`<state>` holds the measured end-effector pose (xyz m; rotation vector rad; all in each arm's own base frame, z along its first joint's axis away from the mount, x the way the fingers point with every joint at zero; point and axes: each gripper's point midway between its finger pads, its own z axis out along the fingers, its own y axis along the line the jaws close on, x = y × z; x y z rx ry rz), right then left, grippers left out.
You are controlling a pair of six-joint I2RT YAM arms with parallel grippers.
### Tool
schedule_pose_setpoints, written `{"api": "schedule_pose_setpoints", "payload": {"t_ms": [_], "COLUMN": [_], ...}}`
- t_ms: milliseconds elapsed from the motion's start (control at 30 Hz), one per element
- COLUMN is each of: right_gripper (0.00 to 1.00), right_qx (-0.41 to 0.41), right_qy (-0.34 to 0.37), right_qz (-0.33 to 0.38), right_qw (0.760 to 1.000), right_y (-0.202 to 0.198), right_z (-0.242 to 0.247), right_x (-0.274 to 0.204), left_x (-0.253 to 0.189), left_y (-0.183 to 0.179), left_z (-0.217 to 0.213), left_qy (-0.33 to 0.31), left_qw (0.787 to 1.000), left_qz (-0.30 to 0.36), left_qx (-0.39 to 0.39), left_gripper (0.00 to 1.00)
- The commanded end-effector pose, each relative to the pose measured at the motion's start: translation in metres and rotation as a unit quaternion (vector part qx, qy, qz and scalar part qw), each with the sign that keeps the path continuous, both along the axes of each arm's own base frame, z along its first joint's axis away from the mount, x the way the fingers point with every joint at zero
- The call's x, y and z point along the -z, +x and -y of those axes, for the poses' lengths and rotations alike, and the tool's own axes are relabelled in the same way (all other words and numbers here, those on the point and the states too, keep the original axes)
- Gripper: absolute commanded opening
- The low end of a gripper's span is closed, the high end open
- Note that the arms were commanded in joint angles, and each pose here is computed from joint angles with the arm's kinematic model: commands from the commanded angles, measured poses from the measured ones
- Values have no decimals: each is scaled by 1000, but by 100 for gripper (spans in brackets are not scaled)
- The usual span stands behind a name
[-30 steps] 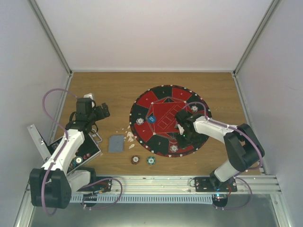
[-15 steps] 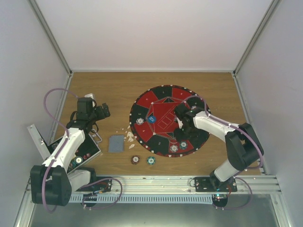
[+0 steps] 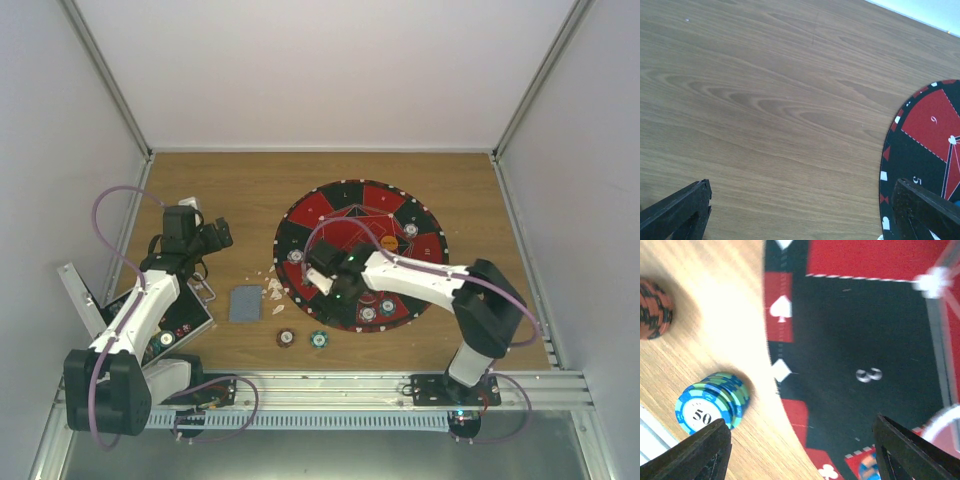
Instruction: Distribute texas hold em gaming equipment
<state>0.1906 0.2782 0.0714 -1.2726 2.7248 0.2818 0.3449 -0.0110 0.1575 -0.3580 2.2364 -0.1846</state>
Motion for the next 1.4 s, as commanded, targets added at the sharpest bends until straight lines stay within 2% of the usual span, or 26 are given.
{"api": "schedule_pose_setpoints", "payload": {"t_ms": [0,367,800,1000,1233,1367], "right_gripper": [79,88,88,85,72,70], "right_qx": [-75,-158,-156,-150,-147,-149], "right_qy": [6,15,-23,-43,-51,-59], "right_qz": [-2,-4,13,15,4,1], "right_qw": [997,987,987,988,988,987], "right_y": [-19,-57,-68,-68,-72,-73], "right_z": [-26,-47,-46,-44,-39,-36], "right_x": [9,11,31,41,47,51], "left_x": [-19,-12,-7,-6,-7,-7], "left_y": [6,-5,-12,-13,-18,-18], "left_z": [1,3,3,3,2,2], "left_qy": [-2,-10,-9,-10,-8,-8], "left_qw": [1000,1000,1000,1000,1000,1000], "left_qz": [28,19,13,12,15,16], "left_qx": [3,5,6,6,4,3], "left_gripper": [99,99,99,99,99,99]}}
